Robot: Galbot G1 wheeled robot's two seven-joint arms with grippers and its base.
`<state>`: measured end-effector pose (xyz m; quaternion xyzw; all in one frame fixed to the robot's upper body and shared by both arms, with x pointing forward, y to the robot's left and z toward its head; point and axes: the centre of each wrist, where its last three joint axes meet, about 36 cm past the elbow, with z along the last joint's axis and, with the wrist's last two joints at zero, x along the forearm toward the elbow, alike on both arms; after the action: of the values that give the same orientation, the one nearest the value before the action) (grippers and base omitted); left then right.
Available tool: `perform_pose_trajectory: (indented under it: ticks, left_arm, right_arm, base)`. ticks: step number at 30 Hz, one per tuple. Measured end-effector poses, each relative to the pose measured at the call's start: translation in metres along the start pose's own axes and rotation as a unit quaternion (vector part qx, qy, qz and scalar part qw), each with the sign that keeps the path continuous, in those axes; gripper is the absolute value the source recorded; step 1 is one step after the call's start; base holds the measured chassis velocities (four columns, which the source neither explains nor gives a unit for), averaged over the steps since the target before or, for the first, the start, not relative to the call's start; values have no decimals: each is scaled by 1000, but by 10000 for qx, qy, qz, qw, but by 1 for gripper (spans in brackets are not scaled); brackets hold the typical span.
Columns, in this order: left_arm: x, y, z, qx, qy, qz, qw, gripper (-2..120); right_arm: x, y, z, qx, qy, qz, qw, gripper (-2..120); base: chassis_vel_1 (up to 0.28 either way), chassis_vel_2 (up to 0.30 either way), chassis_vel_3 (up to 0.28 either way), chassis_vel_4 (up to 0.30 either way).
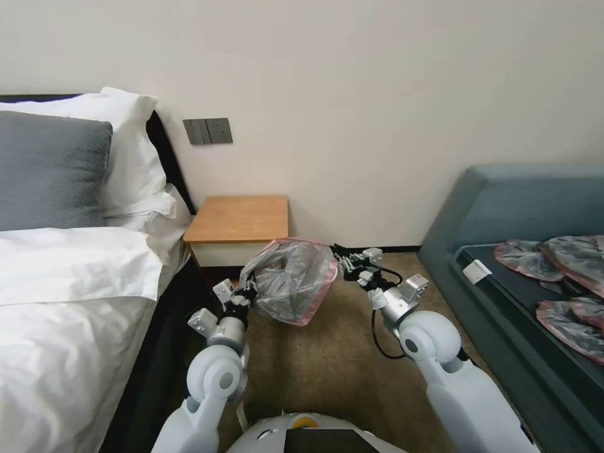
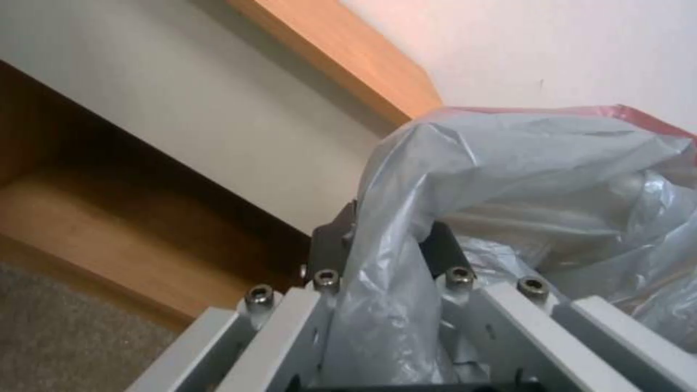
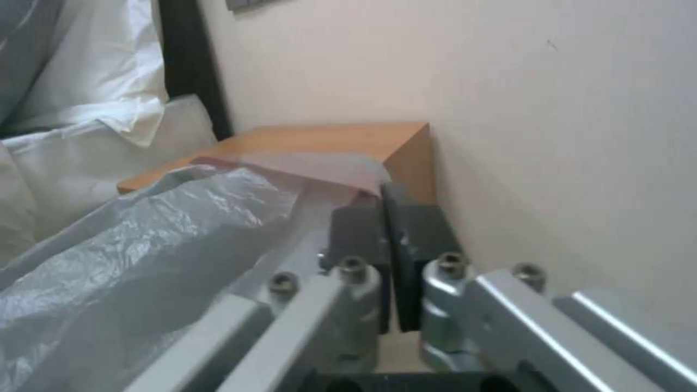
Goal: Pick up the garbage bag from the table and place it over the trash can.
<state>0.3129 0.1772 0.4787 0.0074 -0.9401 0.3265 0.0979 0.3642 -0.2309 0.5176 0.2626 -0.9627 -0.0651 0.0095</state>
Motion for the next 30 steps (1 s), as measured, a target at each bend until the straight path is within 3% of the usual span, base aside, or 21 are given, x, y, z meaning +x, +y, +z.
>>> perform_pose_trajectory:
  ticks: [14, 21, 30]
  left_arm:
    - [0, 4, 2, -48, 41, 133, 9999, 7]
    - [1, 5, -1, -20, 17, 234, 9997, 7]
    - [0, 2, -8, 385, 98, 346, 9986, 7]
  right_arm:
    - [-11, -9, -9, -39, -119, 177, 9998, 0]
    - [-9, -22, -3, -4, 107, 361, 9993, 0]
    - [3, -19, 5, -42, 346, 378, 9987, 0]
  base:
    - [0, 0, 0, 0]
    - [0, 0, 0, 0]
    - [0, 0, 0, 0]
